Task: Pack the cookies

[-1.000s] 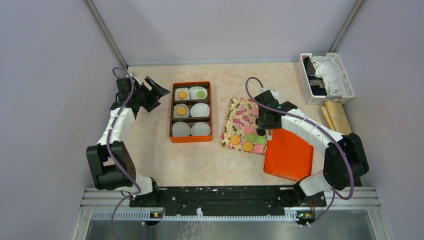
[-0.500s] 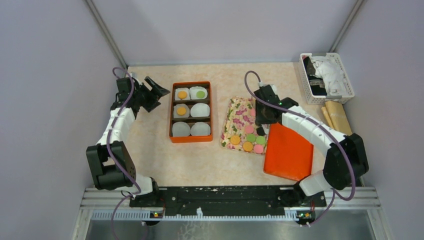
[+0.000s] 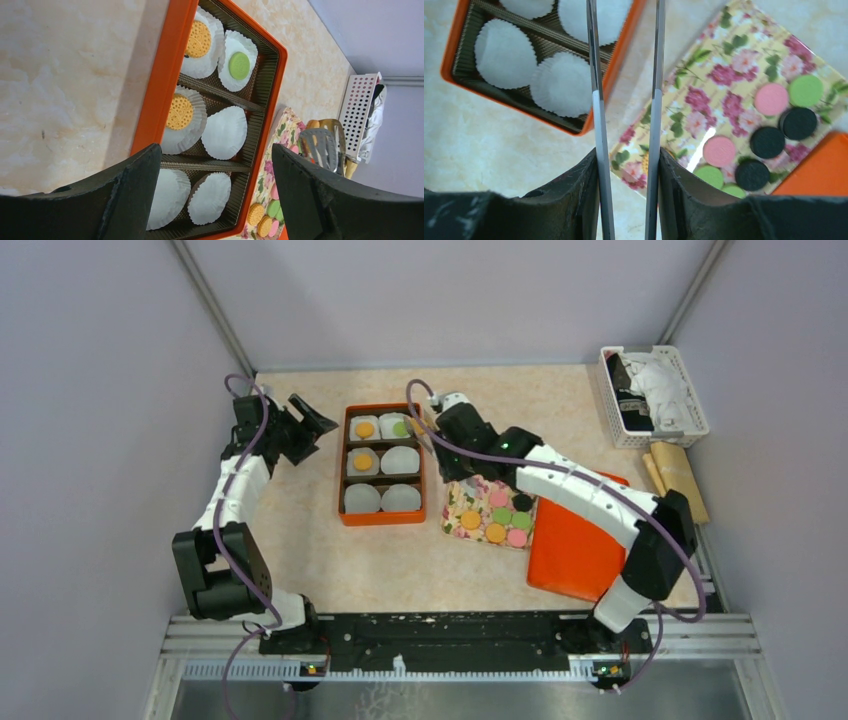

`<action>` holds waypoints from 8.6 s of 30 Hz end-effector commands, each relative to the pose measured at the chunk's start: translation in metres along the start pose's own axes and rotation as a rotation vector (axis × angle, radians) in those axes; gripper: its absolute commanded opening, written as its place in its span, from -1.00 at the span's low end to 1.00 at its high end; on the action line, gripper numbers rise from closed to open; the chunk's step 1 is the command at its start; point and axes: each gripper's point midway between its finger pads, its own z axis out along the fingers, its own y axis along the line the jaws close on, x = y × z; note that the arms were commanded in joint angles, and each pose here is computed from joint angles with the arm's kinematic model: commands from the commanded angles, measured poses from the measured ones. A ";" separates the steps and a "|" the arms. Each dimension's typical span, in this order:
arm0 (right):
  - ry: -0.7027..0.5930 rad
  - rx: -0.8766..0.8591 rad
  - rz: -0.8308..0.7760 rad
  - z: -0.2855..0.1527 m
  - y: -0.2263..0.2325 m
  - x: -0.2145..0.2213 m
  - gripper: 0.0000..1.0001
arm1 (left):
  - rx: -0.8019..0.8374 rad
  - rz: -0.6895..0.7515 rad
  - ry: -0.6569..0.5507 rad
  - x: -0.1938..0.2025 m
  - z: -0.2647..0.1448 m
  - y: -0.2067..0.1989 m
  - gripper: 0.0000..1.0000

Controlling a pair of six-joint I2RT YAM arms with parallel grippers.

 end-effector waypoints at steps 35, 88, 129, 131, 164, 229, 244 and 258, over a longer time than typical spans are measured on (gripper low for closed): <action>0.046 -0.052 -0.136 0.057 0.063 0.010 -0.14 | 0.010 0.063 -0.059 -0.015 -0.010 -0.011 0.75; 0.182 0.267 0.168 -0.051 -0.080 0.144 -0.17 | 0.065 0.052 -0.029 -0.003 -0.013 -0.028 0.74; 0.181 0.289 0.239 0.010 -0.116 0.106 -0.19 | 0.064 0.044 -0.005 0.000 -0.002 -0.022 0.74; 0.183 0.277 0.237 0.013 -0.113 0.105 -0.21 | 0.061 0.047 -0.005 0.001 -0.002 -0.021 0.74; 0.007 -0.143 -0.168 -0.026 0.083 0.021 -0.73 | -0.039 -0.031 -0.057 -0.023 -0.005 0.003 0.74; -0.044 0.195 0.055 -0.053 -0.059 0.029 -0.15 | 0.031 -0.024 -0.046 -0.024 -0.021 0.006 0.74; 0.081 0.300 0.214 -0.024 -0.128 0.079 -0.10 | 0.039 -0.017 -0.041 -0.023 -0.021 0.003 0.74; 0.144 0.325 0.257 0.001 -0.157 0.099 -0.11 | 0.036 -0.022 -0.037 -0.022 -0.018 0.006 0.74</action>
